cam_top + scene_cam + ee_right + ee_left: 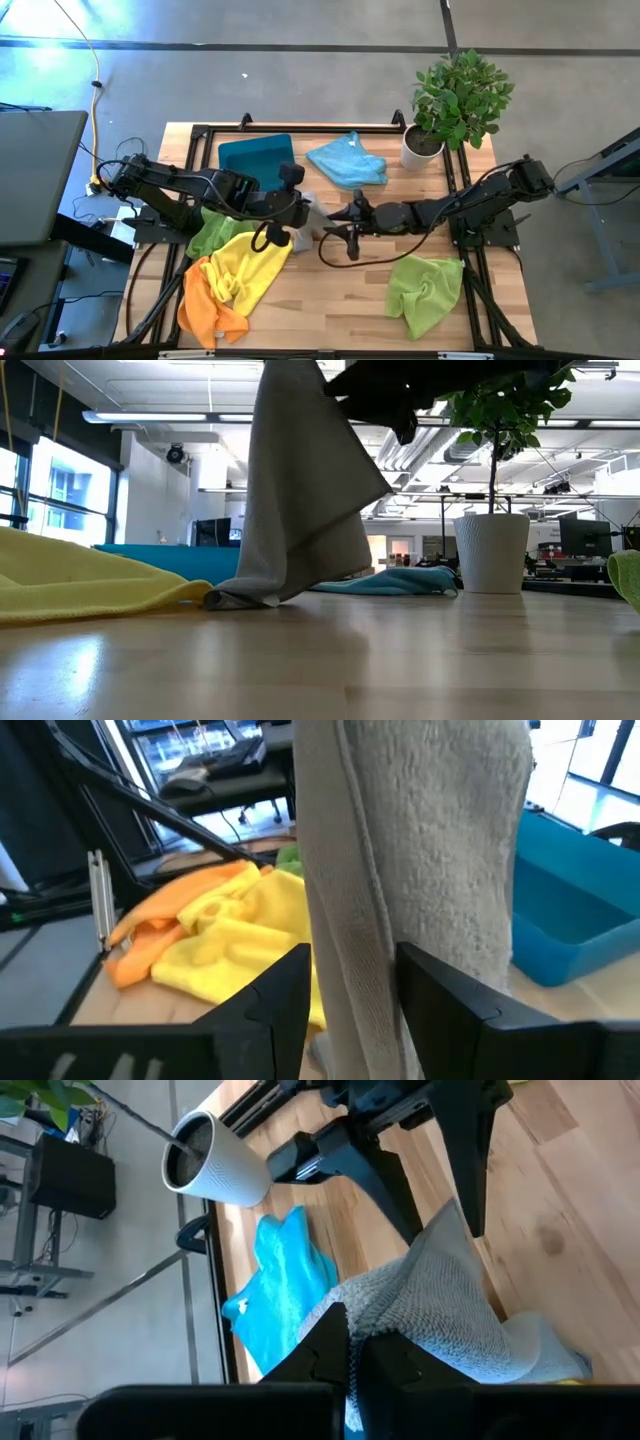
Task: Fold microfiber towels
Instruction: Fold the gray microfiber cloth
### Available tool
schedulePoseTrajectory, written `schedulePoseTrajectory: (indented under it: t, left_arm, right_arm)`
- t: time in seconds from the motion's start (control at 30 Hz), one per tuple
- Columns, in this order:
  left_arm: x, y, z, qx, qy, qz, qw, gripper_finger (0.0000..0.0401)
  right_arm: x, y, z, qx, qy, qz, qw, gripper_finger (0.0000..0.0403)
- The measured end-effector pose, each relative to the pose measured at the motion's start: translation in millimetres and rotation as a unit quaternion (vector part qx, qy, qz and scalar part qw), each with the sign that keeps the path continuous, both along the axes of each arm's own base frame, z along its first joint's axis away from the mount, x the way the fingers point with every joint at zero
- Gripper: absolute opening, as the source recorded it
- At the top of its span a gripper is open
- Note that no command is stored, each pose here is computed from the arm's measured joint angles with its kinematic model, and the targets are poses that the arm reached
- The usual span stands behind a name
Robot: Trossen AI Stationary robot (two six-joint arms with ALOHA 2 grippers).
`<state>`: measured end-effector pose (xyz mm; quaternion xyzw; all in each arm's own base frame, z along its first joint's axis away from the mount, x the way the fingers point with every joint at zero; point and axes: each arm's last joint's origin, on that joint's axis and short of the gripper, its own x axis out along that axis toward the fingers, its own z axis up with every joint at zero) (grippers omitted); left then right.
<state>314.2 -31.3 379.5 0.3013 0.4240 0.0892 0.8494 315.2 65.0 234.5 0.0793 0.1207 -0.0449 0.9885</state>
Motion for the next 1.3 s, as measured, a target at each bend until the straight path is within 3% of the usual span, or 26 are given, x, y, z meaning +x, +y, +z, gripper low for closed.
schedulePoseTrajectory:
  t: [0.23, 0.47, 0.77, 0.87, 1.13, 1.3]
  left_arm:
    - [-0.7, 2.7, 1.2, 0.04, -0.006, 0.034, 0.999, 0.0]
    - [-0.7, 2.9, 1.3, 0.042, -0.006, 0.035, 0.998, 0.0]
    - [-0.8, 2.9, 1.3, 0.032, -0.013, 0.045, 0.998, 0.0]
    - [-0.8, 2.8, 1.3, 0.022, -0.02, 0.056, 0.998, 0.0]
    - [-4.2, 3.1, -1.7, -0.042, -0.044, 0.122, 0.991, 0.0]
    - [-5.9, 1.9, -5.1, -0.149, -0.055, 0.163, 0.974, 0.0]
  right_arm:
    - [-4.7, 0.1, -13.5, 0.028, 0.07, -0.007, 0.997, 0.0141]
    - [-8.6, 2.8, -20.3, 0.038, 0.106, -0.011, 0.994, 0.0133]
    - [-8.7, 2.7, -20.7, 0.065, 0.105, -0.024, 0.992, 0.0015]
    - [-8.7, 2.8, -20.7, 0.081, 0.104, -0.028, 0.991, 0.0008]
    - [-15.3, 1.2, -8.3, 0.16, 0.086, -0.053, 0.982, 0.0001]
    - [-30.4, -2.5, 8.6, 0.201, 0.085, -0.067, 0.974, 0.0001]
